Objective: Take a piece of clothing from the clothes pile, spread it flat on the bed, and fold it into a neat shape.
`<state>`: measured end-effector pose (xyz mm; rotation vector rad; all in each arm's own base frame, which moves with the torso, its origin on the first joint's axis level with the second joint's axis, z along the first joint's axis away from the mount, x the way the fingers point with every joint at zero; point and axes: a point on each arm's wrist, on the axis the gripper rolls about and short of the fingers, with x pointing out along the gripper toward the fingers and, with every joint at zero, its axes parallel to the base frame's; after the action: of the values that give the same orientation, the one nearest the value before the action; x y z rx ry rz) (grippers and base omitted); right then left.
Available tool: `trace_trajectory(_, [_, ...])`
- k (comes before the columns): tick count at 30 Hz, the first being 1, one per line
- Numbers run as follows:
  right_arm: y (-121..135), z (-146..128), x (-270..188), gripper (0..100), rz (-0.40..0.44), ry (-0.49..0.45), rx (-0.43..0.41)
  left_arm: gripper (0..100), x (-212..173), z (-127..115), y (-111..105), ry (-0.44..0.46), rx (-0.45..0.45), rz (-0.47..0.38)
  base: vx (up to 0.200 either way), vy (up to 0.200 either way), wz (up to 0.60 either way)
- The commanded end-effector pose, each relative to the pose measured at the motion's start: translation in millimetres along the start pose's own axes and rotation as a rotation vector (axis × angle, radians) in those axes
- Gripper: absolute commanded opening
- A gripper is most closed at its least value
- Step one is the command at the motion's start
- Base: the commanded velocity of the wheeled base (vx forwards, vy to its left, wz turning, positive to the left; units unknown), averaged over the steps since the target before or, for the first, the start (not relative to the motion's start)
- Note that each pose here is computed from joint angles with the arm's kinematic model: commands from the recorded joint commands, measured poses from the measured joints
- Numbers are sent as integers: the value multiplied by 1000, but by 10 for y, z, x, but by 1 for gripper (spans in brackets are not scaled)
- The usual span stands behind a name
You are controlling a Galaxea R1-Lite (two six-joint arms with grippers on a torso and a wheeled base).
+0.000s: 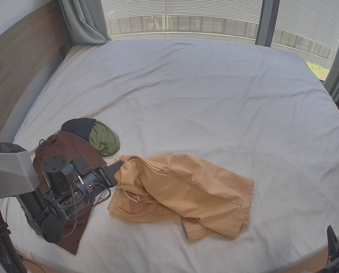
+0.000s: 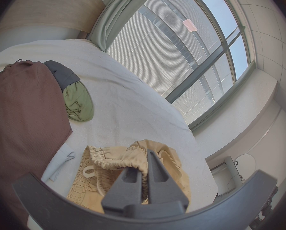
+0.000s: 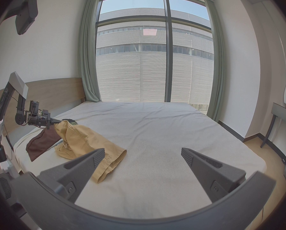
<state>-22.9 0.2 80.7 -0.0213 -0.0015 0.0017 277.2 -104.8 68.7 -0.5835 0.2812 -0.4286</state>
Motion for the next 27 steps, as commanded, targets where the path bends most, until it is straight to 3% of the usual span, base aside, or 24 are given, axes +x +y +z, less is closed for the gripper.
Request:
trace_trajectory(1, [1, -53, 1, 100, 1, 1, -2, 0, 18, -26, 43, 8, -2, 14, 0, 0, 0])
trace_trajectory(10, [7, -48, 1, 100, 32, -4, -19, 0, 14, -2, 48, 0, 0, 16, 0, 0, 0])
trace_trajectory(11, [8, -23, -1, 100, 36, -26, -18, 0, 11, -5, 50, 1, -1, 16, 0, 0, 0])
trace_trajectory(13, [2, 270, -40, 100, 31, -187, -23, 0, 11, -5, 50, 1, -1, 16, 0, 0, 0])
trace_trajectory(14, [-2, 408, -24, 100, 27, -214, -24, 0, 16, 0, 47, -1, 0, 15, 0, 0, 0])
trace_trajectory(17, [-8, 647, 68, 100, 32, -190, -27, 0, 16, 0, 47, -1, 0, 15, 0, 0, 0])
trace_trajectory(20, [-9, 689, 108, 100, 36, -164, -20, 0, 15, 4, 44, -3, 0, 14, 0, 0, 0])
trace_trajectory(22, [-8, 709, 259, 100, 45, -69, -14, 0, 19, 11, 46, -6, -1, 13, 0, 0, 0])
trace_trajectory(27, [-9, 790, 382, 100, 49, -12, 1, 0, 24, 5, 67, -1, -3, 17, 0, 0, 0])
